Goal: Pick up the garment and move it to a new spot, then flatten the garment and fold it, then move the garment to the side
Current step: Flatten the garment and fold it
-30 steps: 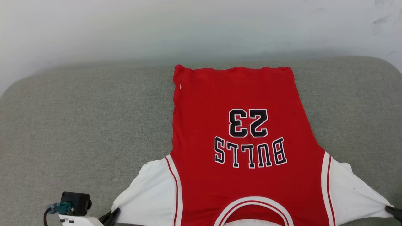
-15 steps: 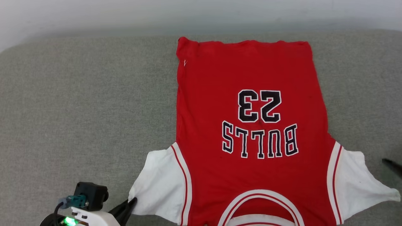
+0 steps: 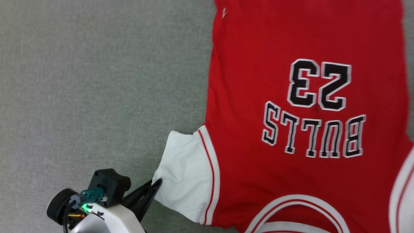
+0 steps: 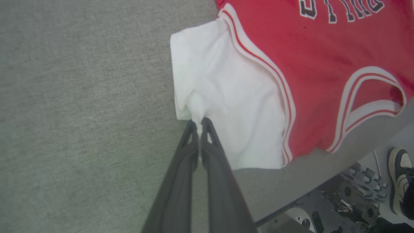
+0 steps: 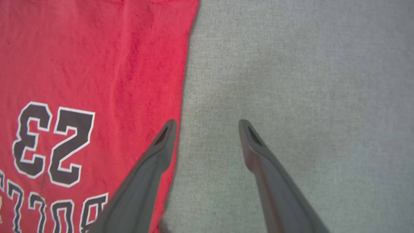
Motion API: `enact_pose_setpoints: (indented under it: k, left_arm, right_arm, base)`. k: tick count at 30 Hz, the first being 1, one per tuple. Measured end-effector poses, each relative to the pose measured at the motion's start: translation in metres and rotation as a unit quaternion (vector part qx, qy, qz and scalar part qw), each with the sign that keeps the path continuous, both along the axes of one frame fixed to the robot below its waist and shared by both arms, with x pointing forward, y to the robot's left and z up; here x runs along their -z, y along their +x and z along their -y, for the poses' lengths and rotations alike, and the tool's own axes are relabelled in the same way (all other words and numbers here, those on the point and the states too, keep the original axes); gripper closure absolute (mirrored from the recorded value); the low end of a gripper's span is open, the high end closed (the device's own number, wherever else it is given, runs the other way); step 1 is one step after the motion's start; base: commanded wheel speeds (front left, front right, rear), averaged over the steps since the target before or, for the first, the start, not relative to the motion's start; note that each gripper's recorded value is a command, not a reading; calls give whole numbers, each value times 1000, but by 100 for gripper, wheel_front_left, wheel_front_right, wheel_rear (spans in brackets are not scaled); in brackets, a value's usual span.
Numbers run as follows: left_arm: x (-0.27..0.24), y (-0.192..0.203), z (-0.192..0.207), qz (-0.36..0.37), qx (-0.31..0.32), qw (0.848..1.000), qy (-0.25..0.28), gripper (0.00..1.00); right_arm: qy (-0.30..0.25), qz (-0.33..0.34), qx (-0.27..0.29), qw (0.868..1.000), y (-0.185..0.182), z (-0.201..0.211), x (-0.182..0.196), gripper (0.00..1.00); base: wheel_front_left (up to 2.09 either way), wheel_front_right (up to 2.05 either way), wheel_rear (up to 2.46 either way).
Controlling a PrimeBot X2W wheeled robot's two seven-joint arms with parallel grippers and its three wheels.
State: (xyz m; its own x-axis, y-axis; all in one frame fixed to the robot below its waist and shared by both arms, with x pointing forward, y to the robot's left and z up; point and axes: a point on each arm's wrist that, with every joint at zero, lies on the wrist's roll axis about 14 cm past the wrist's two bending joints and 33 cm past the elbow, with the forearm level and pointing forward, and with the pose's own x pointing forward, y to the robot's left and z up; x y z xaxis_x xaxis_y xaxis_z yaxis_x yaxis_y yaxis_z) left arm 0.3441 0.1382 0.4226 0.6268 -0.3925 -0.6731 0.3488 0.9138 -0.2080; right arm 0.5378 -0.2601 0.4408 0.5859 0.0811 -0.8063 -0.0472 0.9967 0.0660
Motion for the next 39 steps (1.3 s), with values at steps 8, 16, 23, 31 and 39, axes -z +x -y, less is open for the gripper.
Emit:
enact_pose_setpoints:
  k: [8, 16, 23, 31, 39]
  left_arm:
    - [20, 5, -10, -27, -23, 999, 11, 100]
    - [36, 5, -17, -45, -40, 998, 18, 100]
    - [43, 2, -20, -55, -53, 997, 17, 100]
    - [46, 1, -22, -54, -57, 997, 19, 100]
    - [39, 2, -24, -39, -59, 997, 22, 100]
  right_arm:
    - [-11, -26, -3, 1000, 68, -17, 35, 0]
    - [-25, -52, -17, 998, 101, -37, 70, 0]
    - [-34, -61, -26, 997, 114, -45, 85, 0]
    - [-41, -73, -54, 995, 112, -57, 95, 100]
    - [-53, -72, -58, 994, 100, -50, 92, 100]
  base:
    - [0, 0, 0]
    - [0, 0, 0]
    - [0, 0, 0]
    - [0, 0, 0]
    - [0, 0, 0]
